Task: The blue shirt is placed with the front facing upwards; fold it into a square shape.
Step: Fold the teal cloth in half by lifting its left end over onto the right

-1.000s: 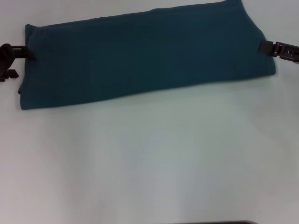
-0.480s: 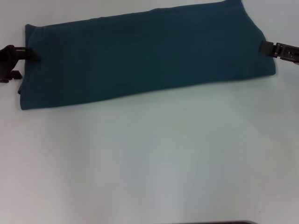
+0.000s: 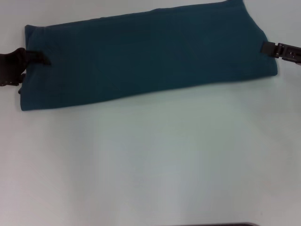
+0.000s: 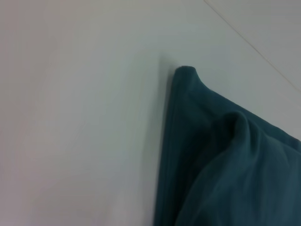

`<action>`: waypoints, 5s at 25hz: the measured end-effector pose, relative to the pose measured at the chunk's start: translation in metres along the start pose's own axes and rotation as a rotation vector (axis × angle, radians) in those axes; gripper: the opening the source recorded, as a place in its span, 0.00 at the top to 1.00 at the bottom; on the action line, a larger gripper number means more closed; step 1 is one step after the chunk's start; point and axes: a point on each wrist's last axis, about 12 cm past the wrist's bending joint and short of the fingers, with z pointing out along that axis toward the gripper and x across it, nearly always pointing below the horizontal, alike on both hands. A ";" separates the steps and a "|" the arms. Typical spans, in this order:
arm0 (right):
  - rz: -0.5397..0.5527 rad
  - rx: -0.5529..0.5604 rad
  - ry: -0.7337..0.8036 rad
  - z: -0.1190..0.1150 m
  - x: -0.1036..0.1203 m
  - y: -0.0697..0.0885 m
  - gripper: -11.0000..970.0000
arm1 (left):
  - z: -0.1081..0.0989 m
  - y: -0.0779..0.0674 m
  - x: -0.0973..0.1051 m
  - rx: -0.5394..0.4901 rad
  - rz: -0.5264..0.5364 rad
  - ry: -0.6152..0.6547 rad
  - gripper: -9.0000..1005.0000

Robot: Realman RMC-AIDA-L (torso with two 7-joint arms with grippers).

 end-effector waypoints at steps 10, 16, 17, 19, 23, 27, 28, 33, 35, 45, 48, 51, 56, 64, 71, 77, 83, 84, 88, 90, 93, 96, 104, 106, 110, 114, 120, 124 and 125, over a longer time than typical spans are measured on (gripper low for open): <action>0.001 0.002 0.000 -0.001 0.001 0.000 0.07 | 0.000 -0.009 -0.003 0.021 0.020 0.006 0.21; 0.005 -0.001 0.001 -0.001 0.002 0.000 0.07 | -0.009 -0.002 -0.008 0.005 0.008 -0.039 0.21; 0.007 -0.001 0.001 -0.001 0.002 0.000 0.07 | -0.010 0.000 -0.008 0.001 0.007 -0.044 0.21; 0.007 -0.001 0.001 -0.001 0.002 0.000 0.07 | -0.011 0.001 -0.009 -0.004 0.007 -0.049 0.21; 0.009 -0.002 0.001 -0.001 0.002 0.000 0.07 | -0.011 0.004 -0.009 -0.023 0.011 -0.049 0.21; 0.009 -0.001 0.001 -0.001 0.002 0.000 0.07 | -0.010 0.005 -0.008 -0.038 0.011 -0.047 0.21; 0.008 -0.001 0.001 -0.001 0.002 0.000 0.07 | -0.010 0.006 -0.008 -0.045 0.011 -0.044 0.21; 0.008 0.000 0.001 -0.002 0.002 0.000 0.07 | -0.008 0.005 -0.005 -0.058 0.009 -0.033 0.21; 0.008 0.001 0.000 -0.002 0.002 0.000 0.07 | -0.007 0.004 -0.005 -0.050 0.009 -0.026 0.21; 0.005 0.004 -0.001 -0.002 0.002 -0.001 0.07 | 0.003 -0.017 0.002 -0.001 0.045 0.064 0.21; 0.003 0.004 -0.001 -0.002 0.002 -0.001 0.07 | 0.003 -0.027 -0.001 0.018 0.072 0.099 0.21; 0.001 0.004 -0.001 -0.002 0.002 -0.001 0.07 | -0.001 -0.036 -0.007 0.031 0.099 0.116 0.21; 0.000 0.007 -0.001 -0.003 0.003 -0.001 0.07 | -0.007 -0.048 -0.017 0.016 0.154 0.167 0.23; 0.009 0.012 -0.001 -0.005 0.007 -0.003 0.07 | -0.001 -0.062 -0.019 -0.035 0.229 0.199 0.44; 0.007 0.012 -0.001 -0.005 0.007 -0.003 0.07 | -0.001 -0.062 -0.018 -0.037 0.230 0.201 0.59; 0.006 0.011 0.000 -0.005 0.007 -0.003 0.07 | -0.001 -0.060 -0.017 -0.039 0.226 0.201 0.81; 0.004 0.008 0.000 -0.004 0.005 -0.002 0.07 | -0.001 -0.059 -0.018 -0.040 0.228 0.197 0.93; 0.004 0.007 0.000 -0.003 0.005 -0.002 0.07 | -0.001 -0.059 -0.018 -0.040 0.229 0.191 0.93; 0.005 0.007 0.003 -0.003 0.005 -0.002 0.07 | -0.002 -0.055 -0.020 -0.049 0.229 0.175 0.91; 0.006 0.007 0.001 -0.003 0.005 -0.002 0.07 | -0.004 -0.052 -0.020 -0.063 0.235 0.168 0.89; 0.006 0.006 0.001 -0.002 0.004 -0.002 0.07 | -0.012 -0.043 -0.024 -0.086 0.215 0.132 0.86; 0.005 0.005 0.001 -0.002 0.003 -0.002 0.07 | -0.024 -0.031 -0.029 -0.076 0.164 0.067 0.82; 0.010 0.005 -0.001 -0.002 0.004 -0.002 0.07 | -0.039 -0.017 -0.023 0.039 0.040 -0.029 0.54; 0.010 0.005 -0.001 -0.002 0.004 -0.002 0.07 | -0.035 -0.016 -0.018 0.051 0.034 -0.013 0.44; 0.010 0.005 -0.002 -0.001 0.003 -0.002 0.07 | -0.019 -0.011 -0.007 0.032 0.021 0.011 0.27; 0.008 0.006 -0.002 -0.001 0.002 -0.002 0.07 | -0.011 -0.006 -0.002 0.008 0.014 0.018 0.12; 0.009 0.007 -0.003 -0.001 0.003 -0.002 0.07 | -0.008 -0.006 -0.001 -0.003 0.021 0.018 0.06; 0.013 0.009 -0.003 -0.001 0.003 -0.002 0.07 | -0.008 -0.009 -0.001 0.001 0.028 0.023 0.06; 0.013 0.009 -0.004 -0.001 0.003 -0.002 0.07 | -0.008 -0.010 -0.001 0.003 0.029 0.023 0.06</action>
